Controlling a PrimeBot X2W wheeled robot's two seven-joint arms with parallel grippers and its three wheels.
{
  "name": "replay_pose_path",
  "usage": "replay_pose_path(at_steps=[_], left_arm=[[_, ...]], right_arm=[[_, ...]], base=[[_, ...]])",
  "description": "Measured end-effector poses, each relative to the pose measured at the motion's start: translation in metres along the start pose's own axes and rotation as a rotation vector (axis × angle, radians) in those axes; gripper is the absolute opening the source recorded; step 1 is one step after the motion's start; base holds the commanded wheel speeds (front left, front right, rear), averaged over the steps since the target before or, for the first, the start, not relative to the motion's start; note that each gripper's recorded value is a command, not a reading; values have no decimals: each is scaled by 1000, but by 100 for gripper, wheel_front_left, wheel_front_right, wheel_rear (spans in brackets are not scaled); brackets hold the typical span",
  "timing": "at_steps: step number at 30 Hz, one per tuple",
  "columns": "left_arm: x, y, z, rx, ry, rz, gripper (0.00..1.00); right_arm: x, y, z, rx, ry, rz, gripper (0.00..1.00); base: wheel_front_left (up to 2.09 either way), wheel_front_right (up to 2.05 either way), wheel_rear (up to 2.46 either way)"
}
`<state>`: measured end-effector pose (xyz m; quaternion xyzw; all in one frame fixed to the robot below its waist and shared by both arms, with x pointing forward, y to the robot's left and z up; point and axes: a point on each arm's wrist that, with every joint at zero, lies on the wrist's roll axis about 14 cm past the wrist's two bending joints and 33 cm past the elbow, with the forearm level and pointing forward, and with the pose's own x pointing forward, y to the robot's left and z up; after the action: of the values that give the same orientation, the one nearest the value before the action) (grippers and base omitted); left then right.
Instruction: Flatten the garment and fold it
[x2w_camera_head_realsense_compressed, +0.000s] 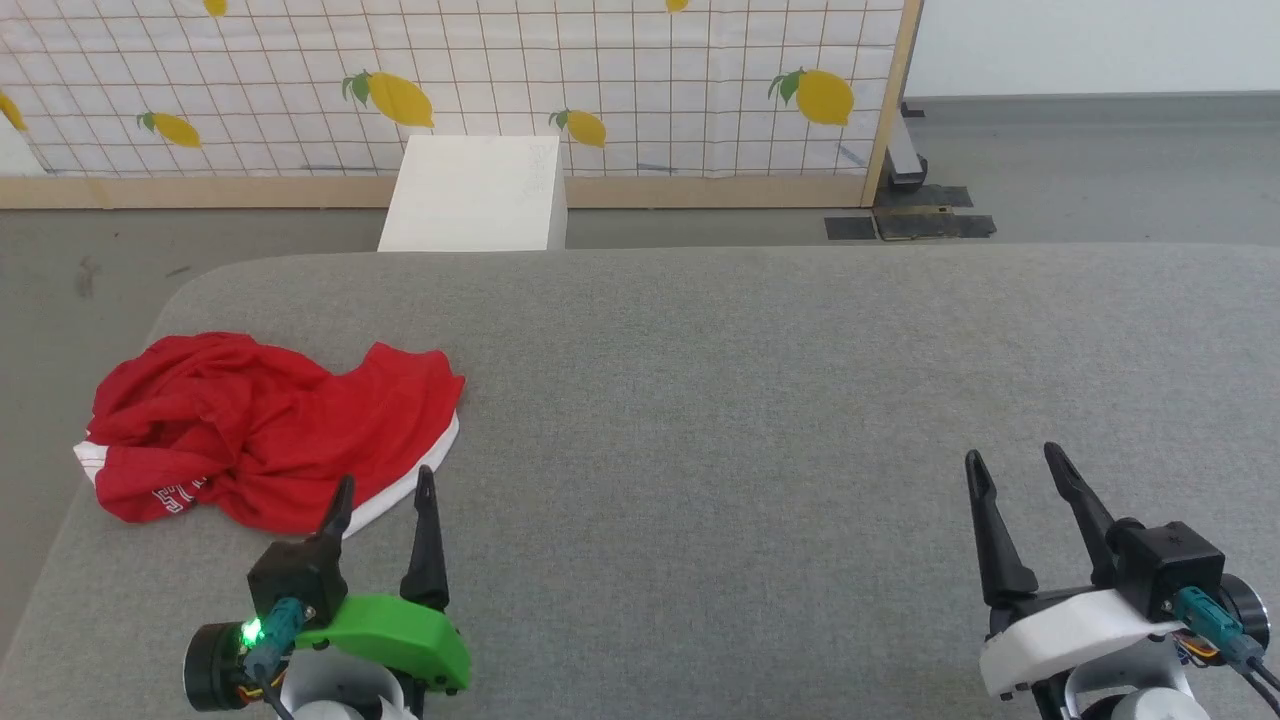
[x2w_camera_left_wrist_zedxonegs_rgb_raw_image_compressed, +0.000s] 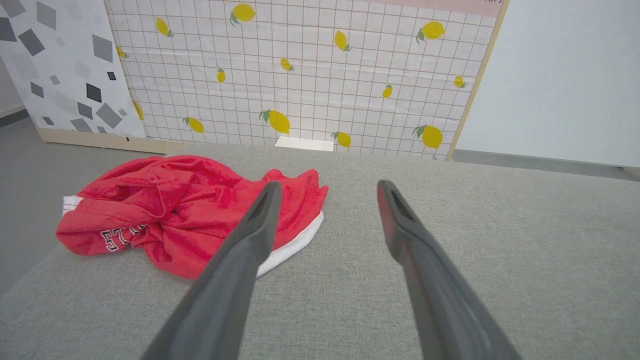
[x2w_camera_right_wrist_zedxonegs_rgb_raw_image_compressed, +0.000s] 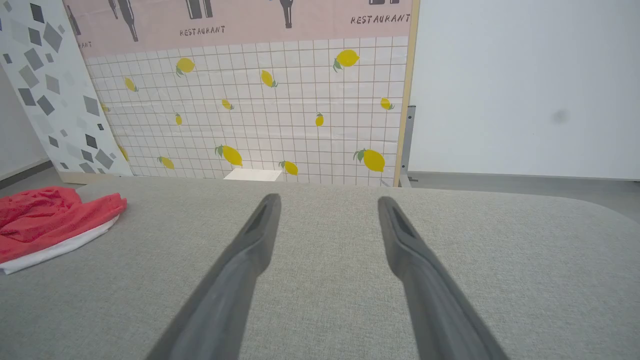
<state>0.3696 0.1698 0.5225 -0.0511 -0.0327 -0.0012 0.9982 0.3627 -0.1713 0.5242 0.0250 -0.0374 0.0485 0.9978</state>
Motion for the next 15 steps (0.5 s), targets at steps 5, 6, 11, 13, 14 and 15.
replay_pose_path(at_steps=[5,6,11,13,14,15], left_arm=[[0,0,-1,-9,-2,6,100],[-1,0,-1,-12,-2,6,100],[-1,-1,-1,-17,-9,4,100],[-1,0,0,-22,-13,7,100],[-1,0,-1,-22,-13,8,100],[-1,0,0,-23,-15,9,100]], right_arm=[[-1,0,0,7,-6,-2,100],[-1,-1,0,8,-9,-3,100],[-1,-2,1,10,-17,-8,100],[-2,-3,2,14,-21,-10,100],[-2,-3,2,18,-23,-10,100],[-2,-3,2,19,-26,-11,100]], base=[[0,0,0],[0,0,0],[0,0,0],[0,0,0],[0,0,0],[0,0,0]])
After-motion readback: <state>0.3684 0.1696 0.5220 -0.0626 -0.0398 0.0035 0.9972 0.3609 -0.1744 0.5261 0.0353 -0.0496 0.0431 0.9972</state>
